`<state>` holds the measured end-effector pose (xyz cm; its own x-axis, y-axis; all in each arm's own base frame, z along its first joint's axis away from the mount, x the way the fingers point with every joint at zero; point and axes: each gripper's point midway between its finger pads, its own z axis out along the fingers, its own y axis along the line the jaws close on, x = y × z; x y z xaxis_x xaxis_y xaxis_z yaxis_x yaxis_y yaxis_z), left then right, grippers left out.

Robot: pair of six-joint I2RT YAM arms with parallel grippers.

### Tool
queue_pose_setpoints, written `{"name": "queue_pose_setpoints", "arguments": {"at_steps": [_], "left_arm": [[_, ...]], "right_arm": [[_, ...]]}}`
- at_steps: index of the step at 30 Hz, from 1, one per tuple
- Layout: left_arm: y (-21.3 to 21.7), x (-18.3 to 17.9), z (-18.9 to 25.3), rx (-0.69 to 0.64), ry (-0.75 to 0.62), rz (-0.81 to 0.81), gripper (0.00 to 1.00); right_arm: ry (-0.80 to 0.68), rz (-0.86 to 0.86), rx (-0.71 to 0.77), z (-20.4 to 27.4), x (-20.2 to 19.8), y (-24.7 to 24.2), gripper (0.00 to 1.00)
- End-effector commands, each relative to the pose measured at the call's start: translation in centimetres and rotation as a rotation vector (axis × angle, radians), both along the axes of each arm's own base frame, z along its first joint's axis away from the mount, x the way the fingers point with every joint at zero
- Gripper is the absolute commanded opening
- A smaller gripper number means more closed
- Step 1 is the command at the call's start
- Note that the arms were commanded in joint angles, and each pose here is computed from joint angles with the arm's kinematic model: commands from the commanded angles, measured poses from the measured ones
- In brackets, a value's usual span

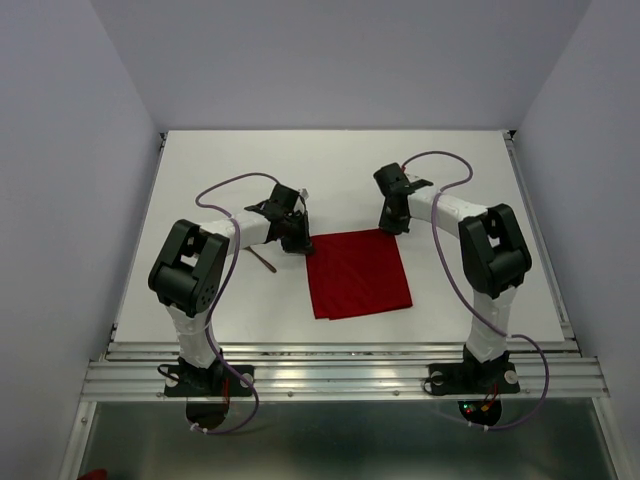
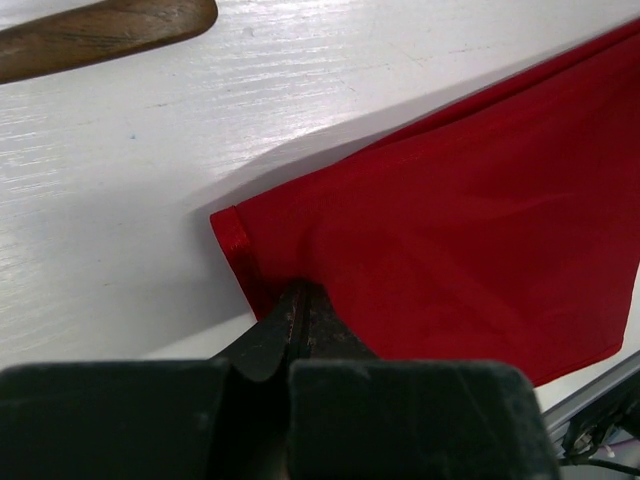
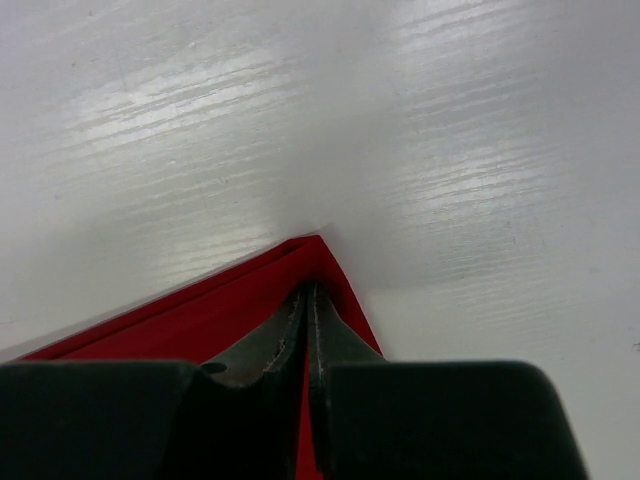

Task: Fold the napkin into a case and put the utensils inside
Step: Smooth out the square-folded napkin at the center of the board, then pick up the top corner of the square-folded napkin from the center of the board.

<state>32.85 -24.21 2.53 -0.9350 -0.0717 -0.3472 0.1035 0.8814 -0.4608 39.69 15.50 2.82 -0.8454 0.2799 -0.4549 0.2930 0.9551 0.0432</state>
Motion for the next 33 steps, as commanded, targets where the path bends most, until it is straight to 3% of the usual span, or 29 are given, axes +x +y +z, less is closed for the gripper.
{"name": "queue_pose_setpoints", "arguments": {"at_steps": [1, 7, 17, 21, 33], "left_arm": [[-0.6, -0.5, 2.2, -0.040, -0.034, -0.043, 0.00], [-0.8, -0.1, 4.5, -0.059, -0.076, -0.041, 0.00], [-0.6, 0.2, 7.5, -0.072, -0.127, -0.035, 0.00], [-0.3, 0.3, 8.7, -0.069, -0.149, -0.029, 0.00], [1.7, 0.1, 11.4, -0.063, -0.192, 0.015, 0.00]], "right_arm": [[-0.086, 0.037, 0.052, 4.2, 1.8, 1.0, 0.09], [-0.163, 0.049, 0.110, 9.1, -0.9, 0.6, 0.10], [-0.034, 0.032, 0.132, 6.3, -13.3, 0.9, 0.09], [0.003, -0.002, 0.168, 5.1, -16.1, 0.9, 0.09], [0.104, -0.050, 0.078, -0.2, -18.4, -1.0, 0.08]]}}
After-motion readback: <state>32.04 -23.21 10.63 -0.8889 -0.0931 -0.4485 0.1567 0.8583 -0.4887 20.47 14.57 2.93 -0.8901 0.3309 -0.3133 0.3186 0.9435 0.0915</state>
